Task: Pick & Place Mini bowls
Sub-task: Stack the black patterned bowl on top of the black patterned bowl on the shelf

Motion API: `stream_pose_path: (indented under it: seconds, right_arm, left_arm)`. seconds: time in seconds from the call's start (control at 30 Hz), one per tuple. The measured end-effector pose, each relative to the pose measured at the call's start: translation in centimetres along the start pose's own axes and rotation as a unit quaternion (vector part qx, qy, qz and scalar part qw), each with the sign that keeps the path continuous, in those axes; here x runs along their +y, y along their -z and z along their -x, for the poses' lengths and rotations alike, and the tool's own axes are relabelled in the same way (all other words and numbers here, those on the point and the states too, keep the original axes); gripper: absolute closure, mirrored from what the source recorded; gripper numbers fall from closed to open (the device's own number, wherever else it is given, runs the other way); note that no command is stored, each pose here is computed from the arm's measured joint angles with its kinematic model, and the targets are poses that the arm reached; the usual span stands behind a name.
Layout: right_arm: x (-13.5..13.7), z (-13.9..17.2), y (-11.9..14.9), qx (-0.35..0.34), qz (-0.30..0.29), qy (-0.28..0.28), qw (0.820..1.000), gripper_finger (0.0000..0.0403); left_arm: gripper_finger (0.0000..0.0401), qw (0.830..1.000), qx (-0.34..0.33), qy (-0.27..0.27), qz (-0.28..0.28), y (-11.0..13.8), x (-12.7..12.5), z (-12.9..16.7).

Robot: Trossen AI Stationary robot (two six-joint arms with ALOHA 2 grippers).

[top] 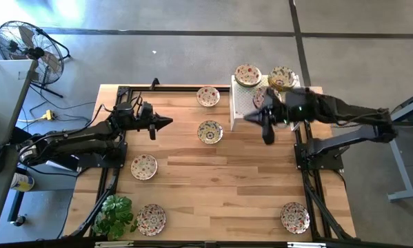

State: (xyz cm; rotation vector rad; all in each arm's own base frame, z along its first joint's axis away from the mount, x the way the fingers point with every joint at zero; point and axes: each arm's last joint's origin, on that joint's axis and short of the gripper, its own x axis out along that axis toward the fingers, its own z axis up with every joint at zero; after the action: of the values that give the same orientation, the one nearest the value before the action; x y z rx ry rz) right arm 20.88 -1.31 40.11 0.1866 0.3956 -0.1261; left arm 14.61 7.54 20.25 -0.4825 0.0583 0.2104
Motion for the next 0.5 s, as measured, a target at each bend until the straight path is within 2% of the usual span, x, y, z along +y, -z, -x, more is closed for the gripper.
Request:
stream_pose_path:
  seconds: [0.17, 0.37, 0.5]
  right_arm:
    - [3.0, 0.9, 2.8, 0.149, -0.062, -0.005, 0.987, 0.0359]
    - [5.9, 2.0, 6.5, 0.295, -0.136, -0.013, 0.946, 0.0312]
    - [7.1, 2.6, 8.7, 0.367, -0.141, -0.017, 0.920, 0.0270]
  left_arm:
    - [0.0401, 1.000, 0.000, 0.000, -0.010, 0.0, 0.0, 0.0]
    - [0.0401, 1.000, 0.008, -0.002, -0.016, 0.2, 0.1, 0.0]
    - [0.0401, 1.000, 0.012, -0.003, -0.015, 0.2, 0.1, 0.0]
